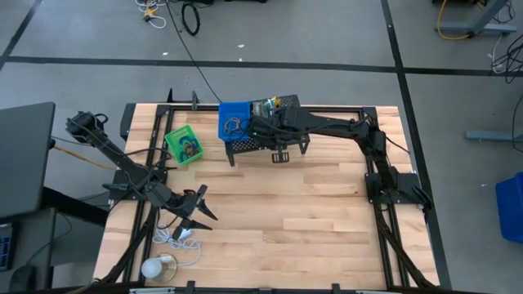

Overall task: Pick & Place Office Desk Supplies
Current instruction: Put the green bin on the shelf

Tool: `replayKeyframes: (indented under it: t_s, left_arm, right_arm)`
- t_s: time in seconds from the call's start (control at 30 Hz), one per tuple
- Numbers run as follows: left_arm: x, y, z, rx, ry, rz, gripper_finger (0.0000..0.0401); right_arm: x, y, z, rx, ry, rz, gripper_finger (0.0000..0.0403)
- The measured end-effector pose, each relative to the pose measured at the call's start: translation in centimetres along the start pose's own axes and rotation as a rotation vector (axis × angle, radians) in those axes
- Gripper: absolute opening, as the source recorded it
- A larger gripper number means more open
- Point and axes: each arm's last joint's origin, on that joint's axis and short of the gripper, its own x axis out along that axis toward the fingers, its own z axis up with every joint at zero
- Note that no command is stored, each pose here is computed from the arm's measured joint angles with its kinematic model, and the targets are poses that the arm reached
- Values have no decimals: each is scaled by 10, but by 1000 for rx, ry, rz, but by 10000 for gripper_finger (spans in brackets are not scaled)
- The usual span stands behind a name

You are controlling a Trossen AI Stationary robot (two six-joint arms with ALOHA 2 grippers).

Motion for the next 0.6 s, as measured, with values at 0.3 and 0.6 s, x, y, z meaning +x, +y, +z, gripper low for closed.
replayKeyframes:
  t_s: [0.3,0.6]
  left_arm:
    - [0,1,2,26,-21,44,162]
    - [0,12,1,62,-19,221,181]
  right_arm:
    - [-5,9,3,4,26,-120,215]
    - [-30,38,12,30,-53,-222,224]
